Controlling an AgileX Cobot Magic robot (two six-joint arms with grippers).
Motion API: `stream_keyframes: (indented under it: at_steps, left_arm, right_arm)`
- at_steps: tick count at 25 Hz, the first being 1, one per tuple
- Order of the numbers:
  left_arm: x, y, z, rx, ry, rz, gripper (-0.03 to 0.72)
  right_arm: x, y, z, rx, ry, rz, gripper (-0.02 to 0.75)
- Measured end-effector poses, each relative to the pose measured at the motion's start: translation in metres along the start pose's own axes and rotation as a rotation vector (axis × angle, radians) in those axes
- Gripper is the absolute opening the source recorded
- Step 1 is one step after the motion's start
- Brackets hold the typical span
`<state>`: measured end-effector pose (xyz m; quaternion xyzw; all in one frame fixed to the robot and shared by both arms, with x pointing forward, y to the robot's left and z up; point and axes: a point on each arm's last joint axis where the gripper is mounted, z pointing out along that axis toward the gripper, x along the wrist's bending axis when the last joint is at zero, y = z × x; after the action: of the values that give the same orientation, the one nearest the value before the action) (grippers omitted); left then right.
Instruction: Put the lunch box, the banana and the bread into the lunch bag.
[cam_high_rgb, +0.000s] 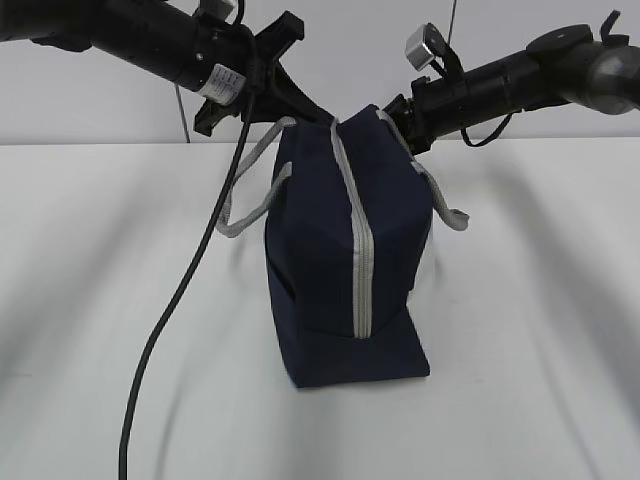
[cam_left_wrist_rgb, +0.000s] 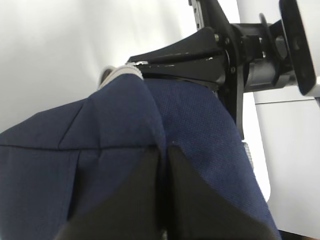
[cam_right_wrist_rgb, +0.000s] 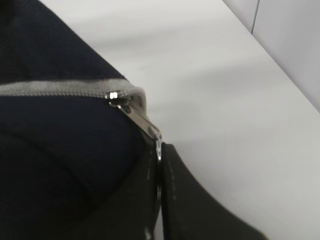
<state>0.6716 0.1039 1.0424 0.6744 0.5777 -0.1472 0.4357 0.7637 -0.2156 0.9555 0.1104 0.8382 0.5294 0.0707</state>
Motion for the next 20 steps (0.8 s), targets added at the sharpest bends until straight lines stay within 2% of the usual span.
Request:
stream_keyframes:
  at_steps: [6,8,9,12,13,15,17,20]
  left_arm:
    - [0.0,0.0,0.0,-0.002,0.0,0.003,0.011]
    - [0.0,0.0,0.0,0.001,0.0,0.004,0.042]
    - [-0.001,0.0,0.0,0.001,0.0,0.005,0.08]
    - [-0.002,0.001,-0.001,-0.002,-0.003,0.007,0.269]
    - [-0.002,0.0,-0.001,0.003,0.0,0.013,0.357]
    - [-0.001,0.0,-0.003,0.017,0.01,0.023,0.468]
    - [0.003,-0.001,-0.005,0.039,0.028,0.035,0.561]
    - [0.005,0.001,-0.017,0.04,0.066,0.069,0.605]
  right_arm:
    - [0.0,-0.001,-0.001,0.003,0.001,0.133,0.011]
    - [-0.001,-0.002,-0.002,0.012,-0.012,0.21,0.104]
    - [-0.003,-0.003,-0.003,0.015,-0.021,0.234,0.155]
    - [-0.006,-0.003,-0.009,0.035,-0.046,0.3,0.451]
    - [-0.007,0.0,-0.012,0.038,-0.055,0.315,0.519]
    - [-0.012,0.009,-0.02,0.034,-0.084,0.362,0.613]
    - [-0.016,0.017,-0.03,0.033,-0.119,0.43,0.647]
    - [-0.021,0.034,-0.047,0.033,-0.182,0.583,0.662]
